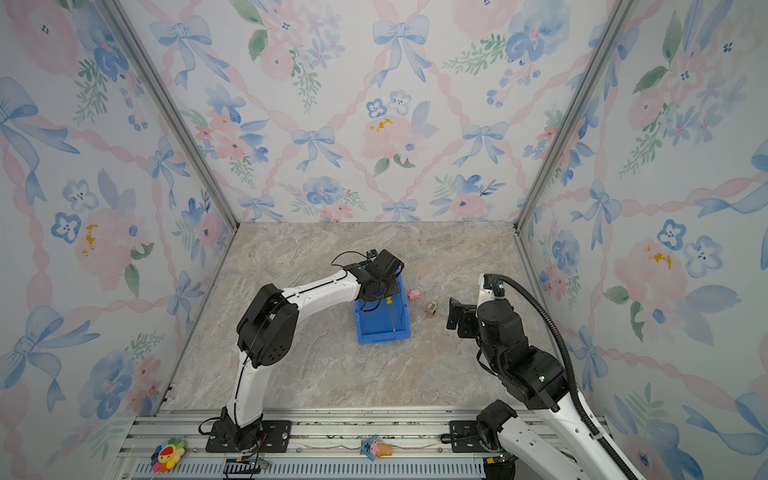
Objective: Put the screwdriver in the bin
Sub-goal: 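Lower the screwdriver into the blue bin and open the left gripper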
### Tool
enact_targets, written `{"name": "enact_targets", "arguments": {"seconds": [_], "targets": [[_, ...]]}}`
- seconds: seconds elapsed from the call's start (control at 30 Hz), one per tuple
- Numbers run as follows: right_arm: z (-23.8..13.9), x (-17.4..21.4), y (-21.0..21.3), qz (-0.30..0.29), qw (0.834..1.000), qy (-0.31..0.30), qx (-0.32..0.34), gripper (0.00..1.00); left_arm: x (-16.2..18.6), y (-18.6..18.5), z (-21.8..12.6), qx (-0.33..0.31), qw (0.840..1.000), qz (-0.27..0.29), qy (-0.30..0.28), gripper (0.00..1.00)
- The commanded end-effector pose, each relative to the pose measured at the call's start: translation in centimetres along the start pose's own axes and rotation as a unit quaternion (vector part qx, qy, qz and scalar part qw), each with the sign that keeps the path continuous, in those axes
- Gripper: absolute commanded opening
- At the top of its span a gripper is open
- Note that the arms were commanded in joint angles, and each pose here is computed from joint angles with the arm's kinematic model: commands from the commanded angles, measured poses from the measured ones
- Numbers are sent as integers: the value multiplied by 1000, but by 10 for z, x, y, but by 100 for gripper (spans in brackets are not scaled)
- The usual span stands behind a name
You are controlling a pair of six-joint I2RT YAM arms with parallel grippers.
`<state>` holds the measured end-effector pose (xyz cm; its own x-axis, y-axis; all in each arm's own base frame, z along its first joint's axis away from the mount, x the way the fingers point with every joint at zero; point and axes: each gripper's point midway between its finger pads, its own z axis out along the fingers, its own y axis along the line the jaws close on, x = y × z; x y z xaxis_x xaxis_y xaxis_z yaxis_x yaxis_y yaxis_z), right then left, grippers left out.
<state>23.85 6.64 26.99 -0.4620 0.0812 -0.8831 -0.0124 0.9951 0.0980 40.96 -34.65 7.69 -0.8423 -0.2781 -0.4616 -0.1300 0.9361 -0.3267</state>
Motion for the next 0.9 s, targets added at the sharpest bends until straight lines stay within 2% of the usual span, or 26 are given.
{"name": "enact_targets", "arguments": {"seconds": [0.0,0.1,0.17,0.53,0.73,0.87], "targets": [[1,-3,1,2,1000,5,0,97,-2,10,11,-16,1000,-9,2,0],[4,-2,3,2,1000,11,1,97,-3,10,13,-15,1000,-10,2,4],[5,-3,4,1,1000,13,2,97,-4,8,14,-13,1000,-7,3,16],[12,-7,10,-22,999,34,8,97,-10,-1,5,0,1000,-3,-7,51],[17,-10,8,-19,999,36,15,97,-17,-17,-11,21,999,18,-22,59],[19,-11,-6,6,998,35,43,97,-20,-26,-21,33,998,33,-29,65]]}}
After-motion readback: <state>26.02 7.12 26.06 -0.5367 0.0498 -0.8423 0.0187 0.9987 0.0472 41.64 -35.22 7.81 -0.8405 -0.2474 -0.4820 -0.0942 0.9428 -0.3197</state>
